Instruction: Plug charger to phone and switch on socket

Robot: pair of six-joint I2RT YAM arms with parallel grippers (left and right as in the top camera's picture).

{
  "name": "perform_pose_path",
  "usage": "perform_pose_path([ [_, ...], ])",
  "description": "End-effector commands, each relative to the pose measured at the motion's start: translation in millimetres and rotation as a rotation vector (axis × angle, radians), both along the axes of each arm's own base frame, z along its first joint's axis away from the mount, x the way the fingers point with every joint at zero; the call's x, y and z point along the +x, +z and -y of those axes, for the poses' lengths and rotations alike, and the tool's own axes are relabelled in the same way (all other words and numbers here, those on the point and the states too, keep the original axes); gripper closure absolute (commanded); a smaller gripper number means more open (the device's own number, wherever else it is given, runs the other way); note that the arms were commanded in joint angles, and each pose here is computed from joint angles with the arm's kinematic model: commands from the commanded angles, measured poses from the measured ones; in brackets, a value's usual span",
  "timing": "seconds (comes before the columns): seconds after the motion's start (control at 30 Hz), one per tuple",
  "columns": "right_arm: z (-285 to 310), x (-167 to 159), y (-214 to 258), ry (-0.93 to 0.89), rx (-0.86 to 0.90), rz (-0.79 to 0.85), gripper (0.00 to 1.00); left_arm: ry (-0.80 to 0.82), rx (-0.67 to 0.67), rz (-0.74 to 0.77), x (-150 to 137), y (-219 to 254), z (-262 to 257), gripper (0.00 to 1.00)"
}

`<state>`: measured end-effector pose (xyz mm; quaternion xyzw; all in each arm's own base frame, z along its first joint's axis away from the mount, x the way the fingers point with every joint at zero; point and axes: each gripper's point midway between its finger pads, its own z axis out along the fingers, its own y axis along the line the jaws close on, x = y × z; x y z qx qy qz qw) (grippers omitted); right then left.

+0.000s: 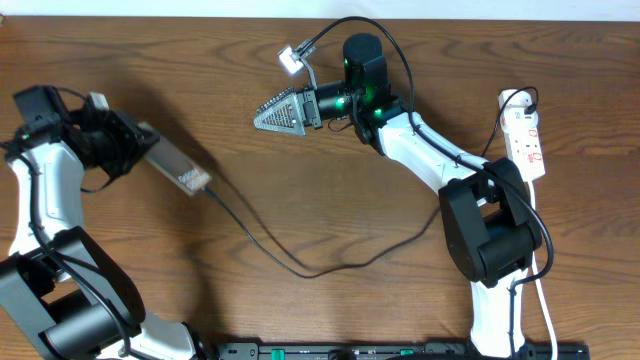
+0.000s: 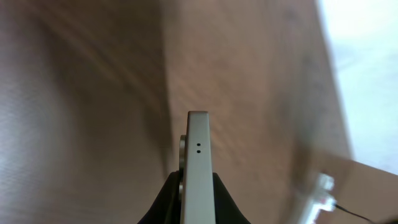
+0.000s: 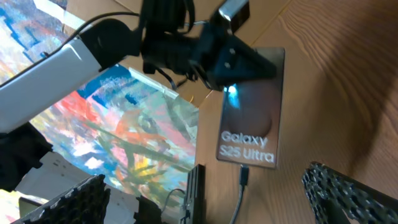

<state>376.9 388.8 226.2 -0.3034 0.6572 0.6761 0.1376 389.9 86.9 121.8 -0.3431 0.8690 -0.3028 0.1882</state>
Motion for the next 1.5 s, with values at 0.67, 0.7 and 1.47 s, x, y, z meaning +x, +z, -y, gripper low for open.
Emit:
perform_pose_path([
  [0.67,4.4,4.5,6.5,-0.001,0.012,0.027,0.01,-0.024,-0.025,-0.187,-26.4,-85.4,7.1,0.93],
  [0.7,4.4,4.5,6.5,-0.001,0.012,0.027,0.01,-0.023,-0.024,-0.191,-27.1,-85.8,7.0,0.93],
  [1.47,5.5,0.2,7.2,0.024,0.016,0.025,0.01,-0.007,-0.061,-0.25,-45.4,-103.5,16.6,0.93],
])
